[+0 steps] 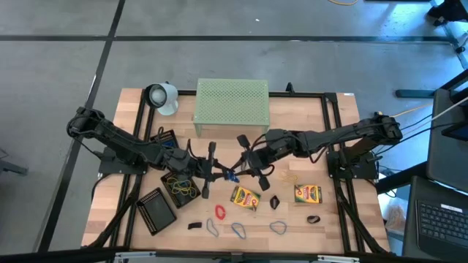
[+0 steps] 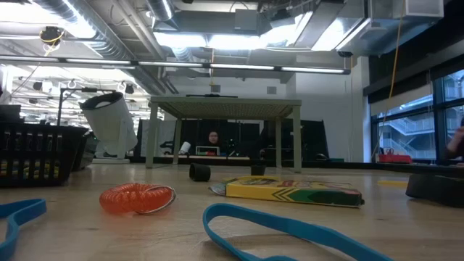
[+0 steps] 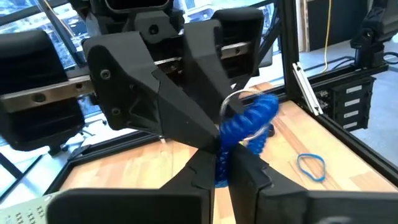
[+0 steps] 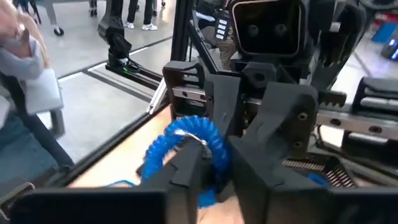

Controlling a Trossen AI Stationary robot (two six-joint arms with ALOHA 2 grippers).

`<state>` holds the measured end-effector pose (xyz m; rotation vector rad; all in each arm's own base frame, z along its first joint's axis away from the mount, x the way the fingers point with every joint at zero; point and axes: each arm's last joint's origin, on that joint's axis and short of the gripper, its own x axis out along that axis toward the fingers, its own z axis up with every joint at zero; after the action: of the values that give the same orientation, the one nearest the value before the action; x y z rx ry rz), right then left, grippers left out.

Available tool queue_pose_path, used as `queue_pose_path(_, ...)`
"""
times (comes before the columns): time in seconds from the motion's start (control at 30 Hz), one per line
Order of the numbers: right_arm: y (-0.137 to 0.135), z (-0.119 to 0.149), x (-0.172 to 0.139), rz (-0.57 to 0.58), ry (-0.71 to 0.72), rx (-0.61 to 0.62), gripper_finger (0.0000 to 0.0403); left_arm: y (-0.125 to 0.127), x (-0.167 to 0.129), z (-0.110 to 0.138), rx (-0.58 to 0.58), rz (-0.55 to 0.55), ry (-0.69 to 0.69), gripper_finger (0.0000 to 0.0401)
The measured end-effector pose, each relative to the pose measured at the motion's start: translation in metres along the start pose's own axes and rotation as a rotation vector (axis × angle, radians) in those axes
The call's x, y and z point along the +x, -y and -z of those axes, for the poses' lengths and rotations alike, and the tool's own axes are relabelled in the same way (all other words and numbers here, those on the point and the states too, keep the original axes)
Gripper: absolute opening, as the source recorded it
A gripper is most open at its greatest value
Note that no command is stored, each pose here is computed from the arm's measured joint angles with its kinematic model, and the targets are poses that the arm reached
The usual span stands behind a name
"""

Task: Pick & Place Office Desk Supplies
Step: Put the blue spring rubber band into the top black bin

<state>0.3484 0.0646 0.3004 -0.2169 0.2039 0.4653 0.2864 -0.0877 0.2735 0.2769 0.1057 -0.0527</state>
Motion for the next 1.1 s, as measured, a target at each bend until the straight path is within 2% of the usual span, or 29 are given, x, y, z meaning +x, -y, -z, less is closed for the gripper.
queue_pose_path(0.13,-0.001,0.002,-0.005,0.023,-0.058,0.097,0.0145,-0.002,0.000,0.006,-0.036,-0.103,-0.079,0.0021)
queue_pose_path(0.27,-0.003,0.007,-0.024,0.161,-0.239,0.158,0.0196,-0.005,-0.006,0.022,-0.058,-0.261,-0.272,0.0021)
queue_pose_path(0.4,-0.004,0.014,-0.042,0.328,-0.420,0.226,0.0221,-0.010,-0.023,0.034,-0.080,-0.389,-0.444,0.0021)
queue_pose_path(0.5,-0.005,0.018,-0.051,0.428,-0.491,0.301,0.0225,-0.016,-0.043,0.040,-0.109,-0.462,-0.557,0.0021)
queue_pose_path(0.57,-0.006,0.022,-0.053,0.456,-0.527,0.346,0.0225,-0.021,-0.059,0.044,-0.142,-0.521,-0.629,0.0021)
queue_pose_path(0.73,-0.007,0.028,-0.053,0.469,-0.569,0.378,0.0215,-0.031,-0.097,0.052,-0.264,-0.668,-0.770,0.0023)
queue_pose_path(0.83,-0.007,0.027,-0.053,0.472,-0.563,0.376,0.0208,-0.033,-0.114,0.059,-0.356,-0.718,-0.885,0.0023)
queue_pose_path(0.97,-0.007,0.027,-0.053,0.472,-0.563,0.376,0.0199,-0.034,-0.130,0.066,-0.434,-0.802,-1.037,0.0023)
queue_pose_path(1.1,-0.006,0.027,-0.053,0.472,-0.563,0.376,0.0193,-0.034,-0.137,0.069,-0.470,-0.859,-1.112,0.0024)
